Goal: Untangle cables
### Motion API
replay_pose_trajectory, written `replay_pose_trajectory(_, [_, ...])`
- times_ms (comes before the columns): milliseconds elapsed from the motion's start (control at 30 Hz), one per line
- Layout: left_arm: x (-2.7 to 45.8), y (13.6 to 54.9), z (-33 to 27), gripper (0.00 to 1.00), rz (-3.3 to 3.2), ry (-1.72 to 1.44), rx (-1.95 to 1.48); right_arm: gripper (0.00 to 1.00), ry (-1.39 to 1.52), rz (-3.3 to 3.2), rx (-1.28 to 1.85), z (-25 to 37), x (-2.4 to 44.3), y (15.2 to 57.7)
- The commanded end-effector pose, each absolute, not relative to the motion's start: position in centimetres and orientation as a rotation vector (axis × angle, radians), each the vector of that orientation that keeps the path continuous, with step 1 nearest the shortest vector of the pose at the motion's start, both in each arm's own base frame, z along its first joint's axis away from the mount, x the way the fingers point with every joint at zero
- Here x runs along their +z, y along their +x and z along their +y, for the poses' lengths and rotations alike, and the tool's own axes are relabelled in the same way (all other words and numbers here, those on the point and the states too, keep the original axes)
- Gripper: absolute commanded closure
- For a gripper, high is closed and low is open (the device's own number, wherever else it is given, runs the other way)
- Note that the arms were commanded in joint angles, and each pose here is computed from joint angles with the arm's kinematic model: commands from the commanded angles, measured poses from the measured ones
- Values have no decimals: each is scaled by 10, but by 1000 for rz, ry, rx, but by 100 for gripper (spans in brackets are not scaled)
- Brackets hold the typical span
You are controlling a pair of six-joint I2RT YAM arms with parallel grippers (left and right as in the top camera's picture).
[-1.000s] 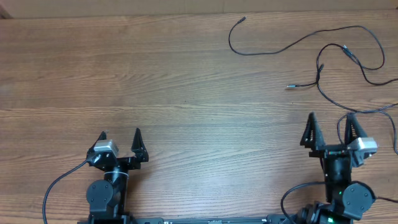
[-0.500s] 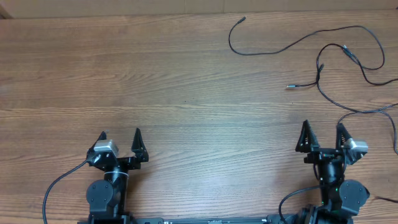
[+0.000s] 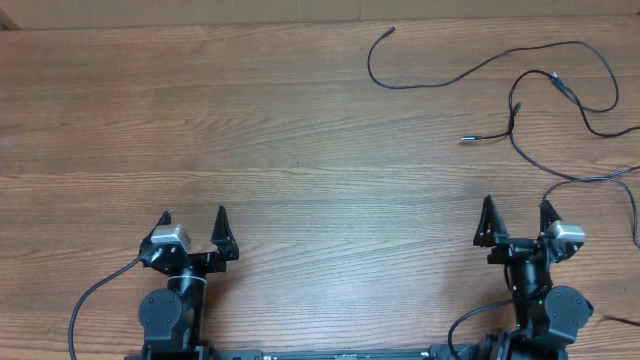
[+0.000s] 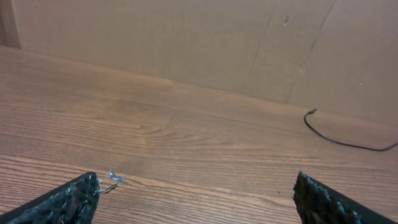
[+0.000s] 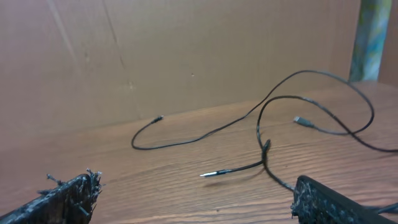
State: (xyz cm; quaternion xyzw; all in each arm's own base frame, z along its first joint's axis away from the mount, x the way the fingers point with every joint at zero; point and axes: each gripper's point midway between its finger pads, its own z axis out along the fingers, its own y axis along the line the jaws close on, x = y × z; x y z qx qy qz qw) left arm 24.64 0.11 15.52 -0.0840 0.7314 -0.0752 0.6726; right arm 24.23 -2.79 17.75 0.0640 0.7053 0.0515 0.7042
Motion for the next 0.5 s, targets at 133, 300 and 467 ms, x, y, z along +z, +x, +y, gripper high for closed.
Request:
replay_pose_trajectory(133, [156,246,1,0,1641,-178,-162,0,78,1570,30,-30,175,242])
replay_pose_trajectory(300, [156,246,1,1,1641,-178,-162,0,77,1570,31,-30,175,242])
replay_pose_trajectory(467, [156,246,1,0,1641,-178,-162,0,100,1569,54,-30,175,242])
